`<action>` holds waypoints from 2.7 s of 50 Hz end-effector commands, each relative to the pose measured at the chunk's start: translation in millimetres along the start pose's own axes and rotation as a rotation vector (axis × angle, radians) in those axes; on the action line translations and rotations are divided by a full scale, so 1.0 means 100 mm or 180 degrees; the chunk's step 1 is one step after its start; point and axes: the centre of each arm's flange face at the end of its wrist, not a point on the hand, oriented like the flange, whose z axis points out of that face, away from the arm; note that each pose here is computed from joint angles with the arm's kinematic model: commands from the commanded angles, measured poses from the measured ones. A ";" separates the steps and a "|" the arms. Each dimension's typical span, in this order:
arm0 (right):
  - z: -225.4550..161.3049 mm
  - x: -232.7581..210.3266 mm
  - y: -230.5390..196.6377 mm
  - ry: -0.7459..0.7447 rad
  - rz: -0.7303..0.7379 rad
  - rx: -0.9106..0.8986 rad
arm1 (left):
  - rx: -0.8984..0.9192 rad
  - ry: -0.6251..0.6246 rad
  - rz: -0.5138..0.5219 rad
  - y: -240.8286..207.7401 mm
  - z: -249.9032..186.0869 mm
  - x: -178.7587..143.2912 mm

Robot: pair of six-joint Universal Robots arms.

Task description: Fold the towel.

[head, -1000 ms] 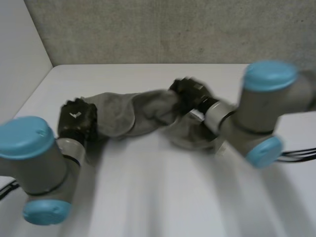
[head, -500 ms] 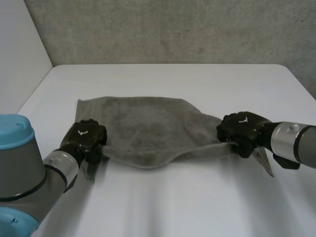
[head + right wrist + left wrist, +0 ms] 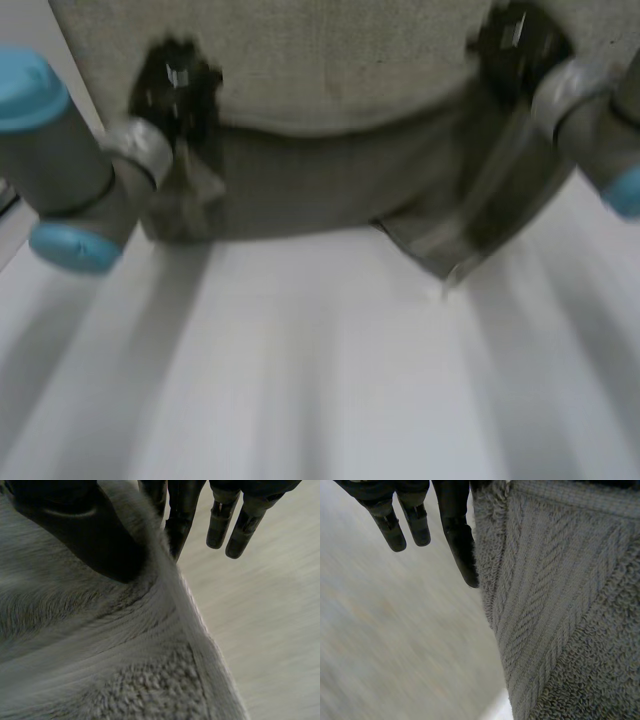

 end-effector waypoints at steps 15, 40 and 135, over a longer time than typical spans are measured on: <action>-0.43 0.07 -0.07 -0.0018 0.0394 0.0340 | 0.0684 0.0277 0.0347 0.04 -0.03 -0.24; -1.19 -0.96 1.07 -0.0936 0.0723 -0.0927 | -0.0583 0.1313 0.0410 1.24 -0.99 1.16; -1.47 -0.49 1.51 -0.0508 0.1805 -0.1448 | -0.1343 0.0428 0.0273 1.34 -1.15 0.39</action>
